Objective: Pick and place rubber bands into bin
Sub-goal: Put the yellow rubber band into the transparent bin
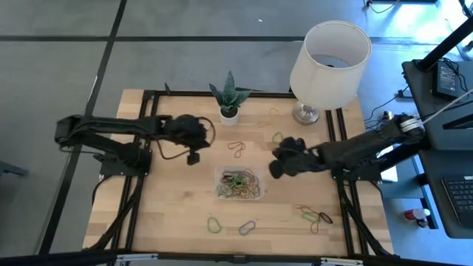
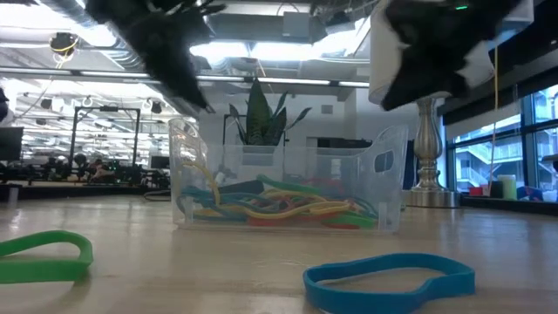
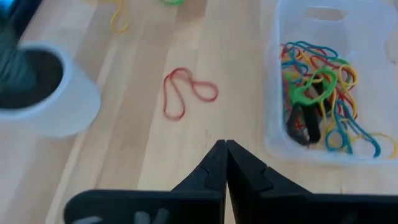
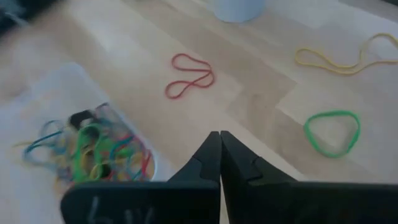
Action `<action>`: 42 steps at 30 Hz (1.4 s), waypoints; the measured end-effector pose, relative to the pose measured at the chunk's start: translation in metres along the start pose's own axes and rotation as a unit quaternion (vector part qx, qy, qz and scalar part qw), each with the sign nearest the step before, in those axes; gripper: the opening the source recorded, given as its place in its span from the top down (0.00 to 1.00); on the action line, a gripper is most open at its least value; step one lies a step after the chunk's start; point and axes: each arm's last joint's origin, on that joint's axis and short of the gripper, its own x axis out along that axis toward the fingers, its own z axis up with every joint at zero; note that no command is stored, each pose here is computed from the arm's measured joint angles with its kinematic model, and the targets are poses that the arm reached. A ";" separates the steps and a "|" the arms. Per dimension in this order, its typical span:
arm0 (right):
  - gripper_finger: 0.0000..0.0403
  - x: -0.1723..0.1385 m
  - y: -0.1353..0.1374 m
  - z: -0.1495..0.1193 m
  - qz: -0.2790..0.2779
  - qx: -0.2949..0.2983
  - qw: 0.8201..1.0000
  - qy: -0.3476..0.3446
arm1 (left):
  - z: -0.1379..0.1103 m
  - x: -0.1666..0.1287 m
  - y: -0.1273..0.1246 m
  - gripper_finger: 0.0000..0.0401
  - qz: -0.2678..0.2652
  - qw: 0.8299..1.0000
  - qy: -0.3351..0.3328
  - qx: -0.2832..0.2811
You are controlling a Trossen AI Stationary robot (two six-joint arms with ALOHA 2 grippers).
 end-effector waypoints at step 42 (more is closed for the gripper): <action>0.54 0.226 -0.064 0.071 -0.337 0.149 0.923 0.112 | -0.063 -0.028 0.023 1.00 -0.020 0.999 -0.041 -0.025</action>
